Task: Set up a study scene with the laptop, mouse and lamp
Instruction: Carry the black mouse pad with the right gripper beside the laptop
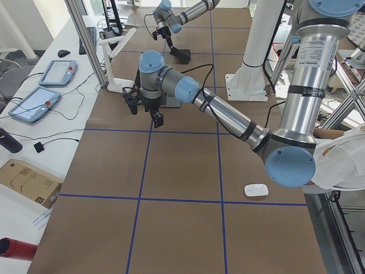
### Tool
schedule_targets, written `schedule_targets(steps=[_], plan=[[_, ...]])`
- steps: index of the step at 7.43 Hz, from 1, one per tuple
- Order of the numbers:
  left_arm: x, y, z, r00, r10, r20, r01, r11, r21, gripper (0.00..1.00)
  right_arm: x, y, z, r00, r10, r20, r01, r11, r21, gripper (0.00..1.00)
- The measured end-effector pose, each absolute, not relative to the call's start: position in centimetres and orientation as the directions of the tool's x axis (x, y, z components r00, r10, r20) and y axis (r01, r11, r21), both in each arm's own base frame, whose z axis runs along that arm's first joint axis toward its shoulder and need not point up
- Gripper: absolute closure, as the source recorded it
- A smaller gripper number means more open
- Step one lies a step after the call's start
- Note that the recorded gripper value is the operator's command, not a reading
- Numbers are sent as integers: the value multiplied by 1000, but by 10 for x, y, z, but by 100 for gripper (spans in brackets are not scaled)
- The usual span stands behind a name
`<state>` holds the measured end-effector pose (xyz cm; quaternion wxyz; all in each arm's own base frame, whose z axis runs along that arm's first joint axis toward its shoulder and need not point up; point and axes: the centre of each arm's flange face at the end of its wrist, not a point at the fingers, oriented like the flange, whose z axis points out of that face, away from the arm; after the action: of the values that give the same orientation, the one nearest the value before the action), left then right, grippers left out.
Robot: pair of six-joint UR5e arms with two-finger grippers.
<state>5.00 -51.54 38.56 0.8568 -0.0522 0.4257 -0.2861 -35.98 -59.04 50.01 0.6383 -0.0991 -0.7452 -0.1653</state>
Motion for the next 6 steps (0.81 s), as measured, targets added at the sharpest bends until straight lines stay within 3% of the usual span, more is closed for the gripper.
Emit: schedule_targets(steps=[2,3,6], plan=[[49,-516,385,473,-535,-700,449,830,-331,1,-383,-593,485,-198,-58,979,333,935,123,100],[48,-516,385,472,-537,-699,450,829,-332,1,-388,-594,482,-205,-57,977,328,936,124,68],[45,-517,383,465,-543,-700,457,824,-335,1,-400,-596,474,-223,-53,973,309,943,122,57]])
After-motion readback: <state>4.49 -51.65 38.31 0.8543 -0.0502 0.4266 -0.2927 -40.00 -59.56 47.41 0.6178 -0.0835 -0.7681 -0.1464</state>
